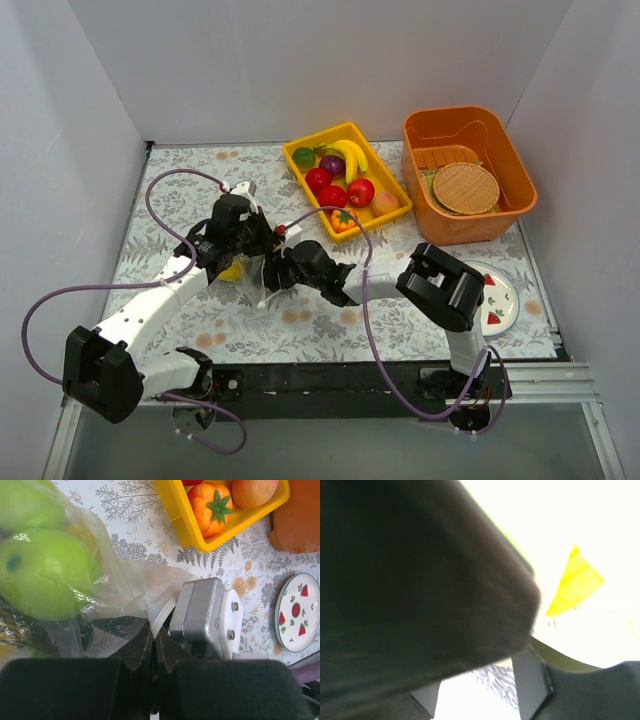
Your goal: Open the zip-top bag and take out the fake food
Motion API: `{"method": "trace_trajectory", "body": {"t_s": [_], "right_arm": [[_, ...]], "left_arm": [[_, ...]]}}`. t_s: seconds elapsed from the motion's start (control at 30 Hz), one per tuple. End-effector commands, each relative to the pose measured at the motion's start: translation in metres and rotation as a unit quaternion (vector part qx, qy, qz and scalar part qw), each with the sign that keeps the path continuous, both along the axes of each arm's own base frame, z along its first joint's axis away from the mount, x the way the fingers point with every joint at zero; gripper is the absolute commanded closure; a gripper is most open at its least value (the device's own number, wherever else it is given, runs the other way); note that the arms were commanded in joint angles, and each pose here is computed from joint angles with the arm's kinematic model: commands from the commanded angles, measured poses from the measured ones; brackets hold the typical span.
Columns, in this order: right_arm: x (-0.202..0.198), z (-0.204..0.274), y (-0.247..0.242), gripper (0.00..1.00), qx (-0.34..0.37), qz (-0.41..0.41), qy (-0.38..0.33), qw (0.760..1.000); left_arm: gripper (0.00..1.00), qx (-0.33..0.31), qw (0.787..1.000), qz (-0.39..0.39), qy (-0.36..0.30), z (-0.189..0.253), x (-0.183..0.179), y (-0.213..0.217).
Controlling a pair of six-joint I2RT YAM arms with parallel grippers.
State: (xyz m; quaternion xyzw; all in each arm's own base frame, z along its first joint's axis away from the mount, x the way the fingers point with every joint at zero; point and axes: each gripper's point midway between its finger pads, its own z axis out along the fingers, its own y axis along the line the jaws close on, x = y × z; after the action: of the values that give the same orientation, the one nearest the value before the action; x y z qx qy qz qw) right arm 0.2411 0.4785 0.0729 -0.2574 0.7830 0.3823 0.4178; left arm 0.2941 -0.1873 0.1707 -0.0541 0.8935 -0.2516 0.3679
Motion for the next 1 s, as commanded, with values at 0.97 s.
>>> {"method": "trace_trajectory", "body": {"t_s": [0.97], "right_arm": [[0.006,0.044,0.017,0.2,0.045,0.01,-0.021,0.999]], "left_arm": [[1.0,-0.035,0.998,-0.022,-0.051,0.054,0.001,-0.013]]}}
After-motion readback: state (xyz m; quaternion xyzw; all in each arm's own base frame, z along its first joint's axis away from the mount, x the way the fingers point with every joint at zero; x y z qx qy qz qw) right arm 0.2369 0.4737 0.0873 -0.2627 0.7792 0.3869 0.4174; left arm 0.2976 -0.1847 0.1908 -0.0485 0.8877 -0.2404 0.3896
